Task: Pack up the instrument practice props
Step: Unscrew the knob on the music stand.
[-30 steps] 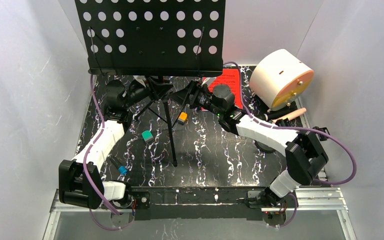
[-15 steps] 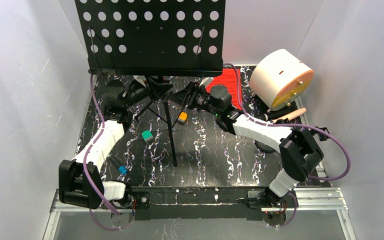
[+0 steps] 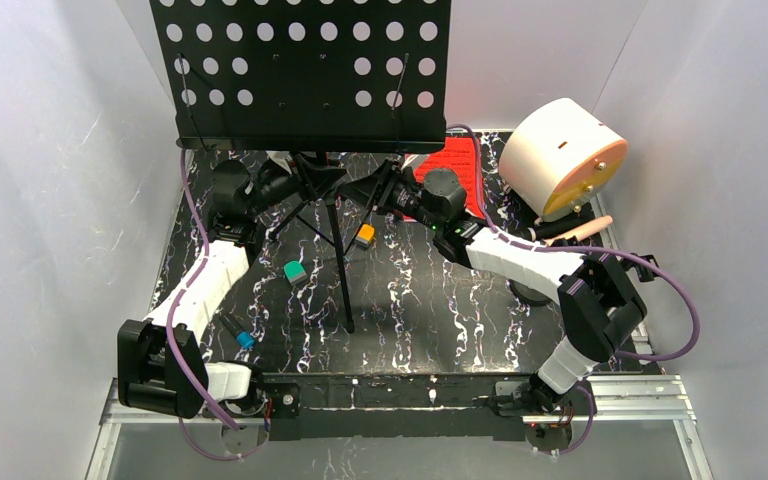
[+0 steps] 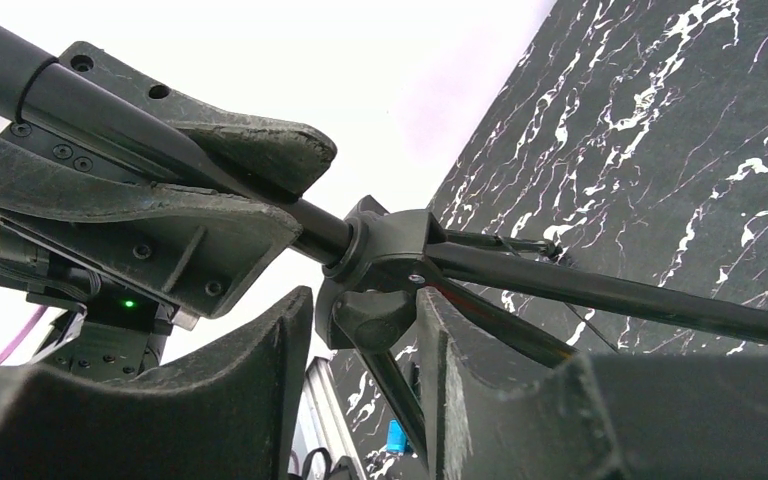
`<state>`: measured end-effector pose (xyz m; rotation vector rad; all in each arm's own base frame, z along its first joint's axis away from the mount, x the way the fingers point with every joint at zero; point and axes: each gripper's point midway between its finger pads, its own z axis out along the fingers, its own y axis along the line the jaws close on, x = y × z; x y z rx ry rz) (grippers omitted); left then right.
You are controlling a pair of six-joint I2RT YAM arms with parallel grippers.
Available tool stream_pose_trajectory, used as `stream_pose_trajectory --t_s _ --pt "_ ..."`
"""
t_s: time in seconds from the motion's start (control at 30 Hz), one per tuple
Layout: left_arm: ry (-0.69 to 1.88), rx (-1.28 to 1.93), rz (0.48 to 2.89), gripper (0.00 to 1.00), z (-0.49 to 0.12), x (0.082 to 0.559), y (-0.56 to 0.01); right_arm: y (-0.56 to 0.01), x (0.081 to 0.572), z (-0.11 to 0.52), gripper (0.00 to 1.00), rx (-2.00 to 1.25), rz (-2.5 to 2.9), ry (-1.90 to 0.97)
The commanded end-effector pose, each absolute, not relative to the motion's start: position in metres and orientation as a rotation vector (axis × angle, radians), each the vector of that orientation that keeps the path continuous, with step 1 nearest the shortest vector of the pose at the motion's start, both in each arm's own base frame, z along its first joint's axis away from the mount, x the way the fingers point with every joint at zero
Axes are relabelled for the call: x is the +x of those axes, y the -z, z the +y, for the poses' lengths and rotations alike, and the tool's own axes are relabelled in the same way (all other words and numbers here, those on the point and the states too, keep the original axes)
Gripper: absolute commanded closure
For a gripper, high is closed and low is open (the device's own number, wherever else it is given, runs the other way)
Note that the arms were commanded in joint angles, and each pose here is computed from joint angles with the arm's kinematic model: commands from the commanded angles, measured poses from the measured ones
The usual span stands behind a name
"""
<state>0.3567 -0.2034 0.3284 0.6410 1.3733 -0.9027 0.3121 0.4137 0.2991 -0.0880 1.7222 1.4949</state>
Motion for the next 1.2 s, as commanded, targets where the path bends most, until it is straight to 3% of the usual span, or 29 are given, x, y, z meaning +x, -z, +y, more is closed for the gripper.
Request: stream_pose_trajectory --t_s 0.0,0.2,0.33,0.6,0.8,1.17 --pt "0.952 0.56 1.482 1.0 -0.202 0.355 -0.313 -0.338 0.313 0.412 0.54 -0.094 1.604 -1.544" --pt "0.952 0.559 1.487 1.0 -0.202 0.355 -0.312 -0.329 0.31 0.416 0.76 -0.157 1.62 -1.541" --pt "0.956 0.562 1.488 1.0 -0.203 0.355 -0.312 -0.333 0.305 0.415 0.98 -0.273 1.554 -1.493" --pt "0.963 0.555 1.495 1.0 -0.203 0.355 -0.312 -0.325 0.273 0.422 0.99 -0.861 1.27 -1.279" --pt "0.952 0.536 1.508 1.0 -0.201 0.359 -0.311 -0.296 0.263 0.422 0.99 -1.265 1.013 -0.906" --pt "0.958 0.534 1.516 1.0 -0.202 0.359 -0.31 -0.297 0.28 0.418 0.99 -1.472 0.649 -0.264"
